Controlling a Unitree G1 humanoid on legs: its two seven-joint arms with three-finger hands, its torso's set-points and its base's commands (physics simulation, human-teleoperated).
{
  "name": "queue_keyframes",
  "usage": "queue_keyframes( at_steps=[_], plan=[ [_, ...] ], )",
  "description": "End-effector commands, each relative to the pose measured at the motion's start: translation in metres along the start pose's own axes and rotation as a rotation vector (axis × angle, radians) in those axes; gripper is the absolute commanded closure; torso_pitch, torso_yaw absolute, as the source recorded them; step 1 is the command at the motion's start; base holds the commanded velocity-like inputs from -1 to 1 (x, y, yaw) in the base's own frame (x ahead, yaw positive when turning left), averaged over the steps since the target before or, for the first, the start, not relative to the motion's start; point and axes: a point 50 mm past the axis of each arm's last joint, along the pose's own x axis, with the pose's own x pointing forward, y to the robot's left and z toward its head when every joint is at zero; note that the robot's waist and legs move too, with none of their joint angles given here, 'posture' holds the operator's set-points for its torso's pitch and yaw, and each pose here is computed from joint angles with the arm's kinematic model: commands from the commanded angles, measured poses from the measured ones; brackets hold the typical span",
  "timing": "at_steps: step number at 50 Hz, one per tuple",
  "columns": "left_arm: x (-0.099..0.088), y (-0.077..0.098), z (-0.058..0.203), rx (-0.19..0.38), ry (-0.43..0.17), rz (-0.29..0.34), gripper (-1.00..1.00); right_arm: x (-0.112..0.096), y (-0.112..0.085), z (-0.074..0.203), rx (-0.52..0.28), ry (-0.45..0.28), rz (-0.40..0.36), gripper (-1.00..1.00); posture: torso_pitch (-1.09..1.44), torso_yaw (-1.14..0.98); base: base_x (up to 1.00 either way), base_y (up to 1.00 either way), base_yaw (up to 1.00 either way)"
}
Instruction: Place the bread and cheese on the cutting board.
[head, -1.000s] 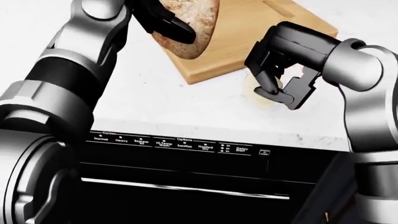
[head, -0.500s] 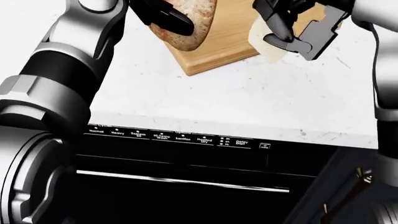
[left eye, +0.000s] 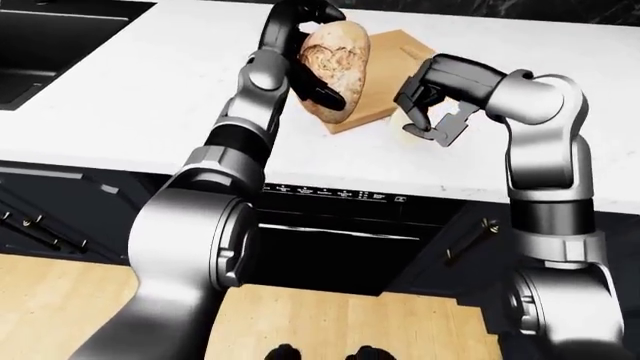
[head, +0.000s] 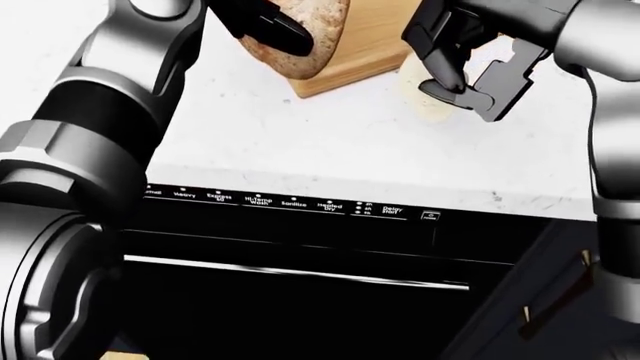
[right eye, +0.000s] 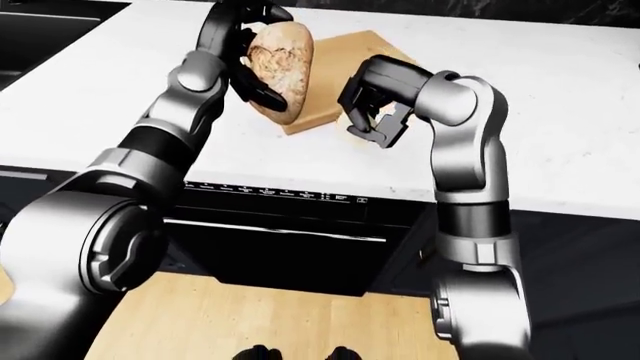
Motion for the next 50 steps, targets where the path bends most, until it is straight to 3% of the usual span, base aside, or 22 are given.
queue_keyframes(
  at_steps=[1, 4, 8, 12, 14, 28, 39, 47, 50],
  plan=[
    [0.003, 0.007, 0.026, 0.008, -0.100, 0.030, 1.00, -0.009, -0.017, 0.013, -0.037, -0.043, -0.081, 1.00, 0.39, 0.00, 0.00, 0.00, 0.00],
    [0.002, 0.007, 0.028, 0.022, -0.111, 0.038, 1.00, -0.009, -0.015, 0.012, -0.033, -0.045, -0.080, 1.00, 0.39, 0.00, 0.00, 0.00, 0.00],
    [0.003, 0.012, 0.037, -0.001, -0.152, 0.089, 1.00, -0.009, -0.015, 0.012, -0.030, -0.046, -0.079, 1.00, 0.39, 0.00, 0.00, 0.00, 0.00],
    [0.003, 0.007, 0.034, 0.014, -0.113, 0.043, 0.93, -0.009, -0.014, 0.012, -0.028, -0.046, -0.078, 1.00, 0.39, 0.00, 0.00, 0.00, 0.00],
    [0.003, 0.005, 0.030, 0.021, -0.094, 0.027, -1.00, -0.009, -0.013, 0.012, -0.028, -0.048, -0.077, 1.00, 0.39, 0.00, 0.00, 0.00, 0.00],
    [0.003, 0.012, 0.028, 0.029, -0.080, 0.043, -1.00, -0.008, -0.010, 0.013, -0.027, -0.052, -0.072, 1.00, 0.39, 0.00, 0.00, 0.00, 0.00],
    [0.004, 0.025, 0.040, 0.066, -0.111, 0.044, -1.00, -0.010, -0.016, 0.017, -0.031, -0.055, -0.084, 1.00, 0.39, 0.00, 0.00, 0.00, 0.00],
    [0.004, 0.026, 0.042, 0.078, -0.114, 0.020, -1.00, -0.012, -0.022, 0.016, -0.033, -0.047, -0.093, 1.00, 0.39, 0.00, 0.00, 0.00, 0.00],
    [0.003, 0.029, 0.042, 0.088, -0.115, -0.017, -1.00, -0.012, -0.032, 0.007, -0.030, -0.018, -0.117, 1.00, 0.39, 0.00, 0.00, 0.00, 0.00]
  ],
)
